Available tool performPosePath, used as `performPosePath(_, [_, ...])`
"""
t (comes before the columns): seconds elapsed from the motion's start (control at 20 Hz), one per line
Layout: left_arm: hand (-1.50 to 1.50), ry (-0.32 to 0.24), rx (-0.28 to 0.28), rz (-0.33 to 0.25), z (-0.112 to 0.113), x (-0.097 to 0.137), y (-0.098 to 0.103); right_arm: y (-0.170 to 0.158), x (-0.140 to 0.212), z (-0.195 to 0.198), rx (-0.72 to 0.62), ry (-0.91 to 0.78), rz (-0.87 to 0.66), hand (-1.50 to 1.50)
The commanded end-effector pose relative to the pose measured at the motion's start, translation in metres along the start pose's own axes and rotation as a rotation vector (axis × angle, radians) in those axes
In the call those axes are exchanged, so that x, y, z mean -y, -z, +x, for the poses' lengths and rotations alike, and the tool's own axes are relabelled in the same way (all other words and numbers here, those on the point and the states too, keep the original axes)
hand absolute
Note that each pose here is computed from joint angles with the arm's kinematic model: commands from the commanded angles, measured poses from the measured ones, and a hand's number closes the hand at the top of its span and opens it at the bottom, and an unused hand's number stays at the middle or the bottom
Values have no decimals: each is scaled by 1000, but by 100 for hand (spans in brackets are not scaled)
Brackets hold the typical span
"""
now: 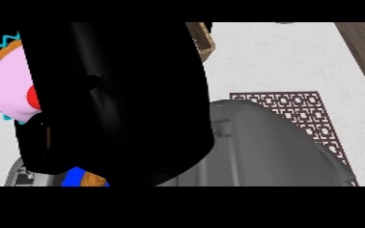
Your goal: Pick the cupcake from the placemat and place it in the basket
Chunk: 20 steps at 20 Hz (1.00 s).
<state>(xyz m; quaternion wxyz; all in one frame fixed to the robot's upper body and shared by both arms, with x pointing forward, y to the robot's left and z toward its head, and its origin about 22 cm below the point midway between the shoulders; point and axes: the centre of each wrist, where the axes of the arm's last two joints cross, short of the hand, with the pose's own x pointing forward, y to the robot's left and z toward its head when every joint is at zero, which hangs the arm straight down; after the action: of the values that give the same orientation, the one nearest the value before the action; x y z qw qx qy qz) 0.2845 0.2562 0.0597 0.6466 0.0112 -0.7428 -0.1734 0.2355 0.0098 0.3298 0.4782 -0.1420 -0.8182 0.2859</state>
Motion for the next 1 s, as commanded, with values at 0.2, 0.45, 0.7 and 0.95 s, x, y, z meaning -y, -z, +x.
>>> performPosePath(0.2, [0, -7, 25, -1, 3, -15, -2, 74, 6, -14, -122, 27, -192, 150])
performPosePath(0.45, [0, 6, 10, -1, 4, 1, 5, 107, 16, -41, -168, 21, -196, 150])
performPosePath(0.7, [0, 10, -1, 12, -5, -2, -4, 118, 17, -72, -181, 16, -135, 150])
performPosePath(0.95, [0, 5, -5, 25, 1, -6, 17, 121, 9, -116, -165, 4, -155, 150])
